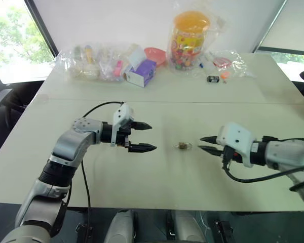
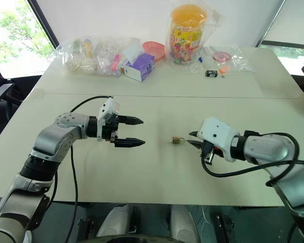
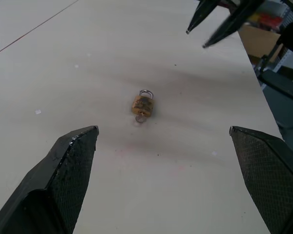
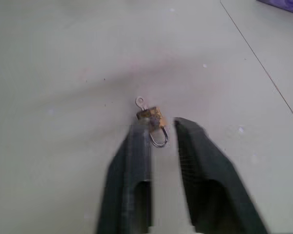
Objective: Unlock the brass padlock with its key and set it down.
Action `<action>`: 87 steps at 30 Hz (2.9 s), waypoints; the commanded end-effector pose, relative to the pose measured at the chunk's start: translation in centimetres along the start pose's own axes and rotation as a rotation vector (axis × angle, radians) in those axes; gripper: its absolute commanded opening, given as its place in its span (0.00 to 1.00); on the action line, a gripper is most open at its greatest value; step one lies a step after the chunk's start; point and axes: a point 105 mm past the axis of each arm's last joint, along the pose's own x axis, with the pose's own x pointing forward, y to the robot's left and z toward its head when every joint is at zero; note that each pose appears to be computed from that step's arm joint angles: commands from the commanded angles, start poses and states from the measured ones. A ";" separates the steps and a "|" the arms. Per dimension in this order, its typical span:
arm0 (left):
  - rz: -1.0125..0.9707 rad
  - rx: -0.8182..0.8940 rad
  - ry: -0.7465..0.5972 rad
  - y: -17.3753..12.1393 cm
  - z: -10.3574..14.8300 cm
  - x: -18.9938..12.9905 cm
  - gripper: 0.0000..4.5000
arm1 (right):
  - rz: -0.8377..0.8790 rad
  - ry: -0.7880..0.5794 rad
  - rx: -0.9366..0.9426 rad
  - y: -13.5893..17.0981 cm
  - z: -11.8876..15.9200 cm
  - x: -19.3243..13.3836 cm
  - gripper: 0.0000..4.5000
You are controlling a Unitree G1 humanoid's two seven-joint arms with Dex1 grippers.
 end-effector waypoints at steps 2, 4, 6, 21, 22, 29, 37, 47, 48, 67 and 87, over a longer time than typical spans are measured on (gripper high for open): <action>-0.003 0.061 -0.021 -0.3 1.3 0.2 1.00 | 0.084 -0.033 -0.051 0.2 0.6 1.8 0.77; 0.001 0.063 -0.024 -0.3 1.3 0.3 1.00 | 0.105 -0.023 -0.060 -0.1 0.0 2.6 0.99; 0.006 0.065 -0.023 -0.4 1.4 0.2 1.00 | 0.140 -0.036 -0.029 -0.1 -0.4 3.6 0.99; 0.043 0.075 -0.025 -0.7 1.4 -0.1 1.00 | 0.219 -0.019 0.102 -1.5 -4.3 7.8 0.99; 0.043 0.075 -0.024 -0.8 1.4 -0.1 1.00 | 0.225 -0.017 0.104 -1.4 -4.5 7.9 0.99; 0.047 0.078 -0.022 -0.8 1.4 0.0 1.00 | 0.233 0.020 0.094 -0.8 -5.8 8.4 0.94; 0.037 0.080 -0.018 -0.7 1.5 0.2 1.00 | 0.228 0.056 0.109 -0.7 -7.0 8.3 0.15; 0.017 -0.003 -0.041 -0.5 1.5 0.2 1.00 | -0.148 -0.175 -0.455 -3.4 2.0 7.0 0.15; 0.014 -0.015 -0.052 -0.4 1.6 0.3 1.00 | -0.206 -0.215 -0.547 -3.6 3.4 6.5 0.15; -0.046 -0.024 -0.126 0.0 3.7 1.0 0.59 | -0.269 -0.291 -0.882 -1.3 5.7 5.6 0.15; 0.005 -0.048 -0.160 1.3 4.1 1.2 0.36 | -0.269 -0.293 -0.902 -1.2 6.5 5.1 0.15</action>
